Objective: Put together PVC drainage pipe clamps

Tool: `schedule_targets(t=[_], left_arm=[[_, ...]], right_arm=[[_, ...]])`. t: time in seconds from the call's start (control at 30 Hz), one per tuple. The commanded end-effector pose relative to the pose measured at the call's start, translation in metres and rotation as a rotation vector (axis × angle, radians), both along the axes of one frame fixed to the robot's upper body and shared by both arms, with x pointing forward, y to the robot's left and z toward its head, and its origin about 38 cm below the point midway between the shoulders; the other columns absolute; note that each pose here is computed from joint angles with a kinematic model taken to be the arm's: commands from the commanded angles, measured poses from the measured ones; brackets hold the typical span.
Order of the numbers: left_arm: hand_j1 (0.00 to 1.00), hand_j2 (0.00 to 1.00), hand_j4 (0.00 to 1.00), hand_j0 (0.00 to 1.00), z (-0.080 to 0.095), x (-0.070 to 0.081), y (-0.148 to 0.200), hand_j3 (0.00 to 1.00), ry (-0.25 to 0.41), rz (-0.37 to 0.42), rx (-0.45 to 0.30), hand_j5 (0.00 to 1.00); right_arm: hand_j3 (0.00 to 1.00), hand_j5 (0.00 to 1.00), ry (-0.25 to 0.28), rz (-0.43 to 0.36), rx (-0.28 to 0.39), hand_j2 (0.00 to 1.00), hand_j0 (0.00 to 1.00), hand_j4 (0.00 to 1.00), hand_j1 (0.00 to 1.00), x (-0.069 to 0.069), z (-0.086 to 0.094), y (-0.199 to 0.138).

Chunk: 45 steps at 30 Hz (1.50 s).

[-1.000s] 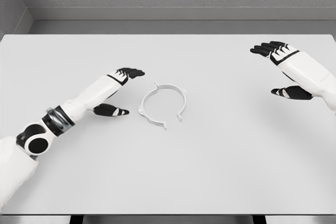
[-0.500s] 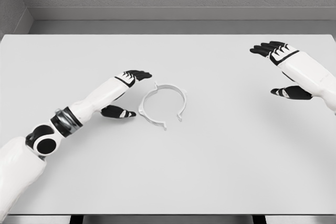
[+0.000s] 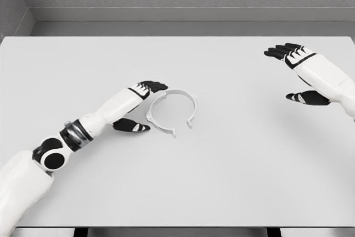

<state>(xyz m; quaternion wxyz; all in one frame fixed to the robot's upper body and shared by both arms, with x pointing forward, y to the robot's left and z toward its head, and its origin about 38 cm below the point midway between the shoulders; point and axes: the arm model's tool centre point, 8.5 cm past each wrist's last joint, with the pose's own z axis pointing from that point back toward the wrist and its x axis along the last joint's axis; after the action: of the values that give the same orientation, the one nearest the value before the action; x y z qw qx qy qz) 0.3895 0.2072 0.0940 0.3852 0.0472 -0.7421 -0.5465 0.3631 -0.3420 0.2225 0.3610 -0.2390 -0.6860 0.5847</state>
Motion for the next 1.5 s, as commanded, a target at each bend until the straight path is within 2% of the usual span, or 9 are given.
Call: schedule_targets(t=[0.0,0.33,1.47], left_arm=[[1.00,1.00,1.00,1.00,0.001,-0.001,-0.004,1.00,-0.002,-0.005,-0.008,1.00],[1.00,1.00,1.00,1.00,-0.004,-0.001,-0.019,1.00,-0.009,-0.019,-0.001,1.00],[1.00,1.00,1.00,1.00,0.000,-0.001,-0.045,1.00,-0.027,-0.044,-0.032,1.00]], right_arm=[[1.00,1.00,0.000,0.000,0.007,1.00,1.00,1.00,1.00,0.000,0.001,0.000],[1.00,1.00,0.002,0.000,0.007,1.00,1.00,1.00,1.00,0.000,0.000,0.000],[1.00,1.00,0.001,0.000,0.009,1.00,1.00,1.00,1.00,0.000,0.000,0.000]])
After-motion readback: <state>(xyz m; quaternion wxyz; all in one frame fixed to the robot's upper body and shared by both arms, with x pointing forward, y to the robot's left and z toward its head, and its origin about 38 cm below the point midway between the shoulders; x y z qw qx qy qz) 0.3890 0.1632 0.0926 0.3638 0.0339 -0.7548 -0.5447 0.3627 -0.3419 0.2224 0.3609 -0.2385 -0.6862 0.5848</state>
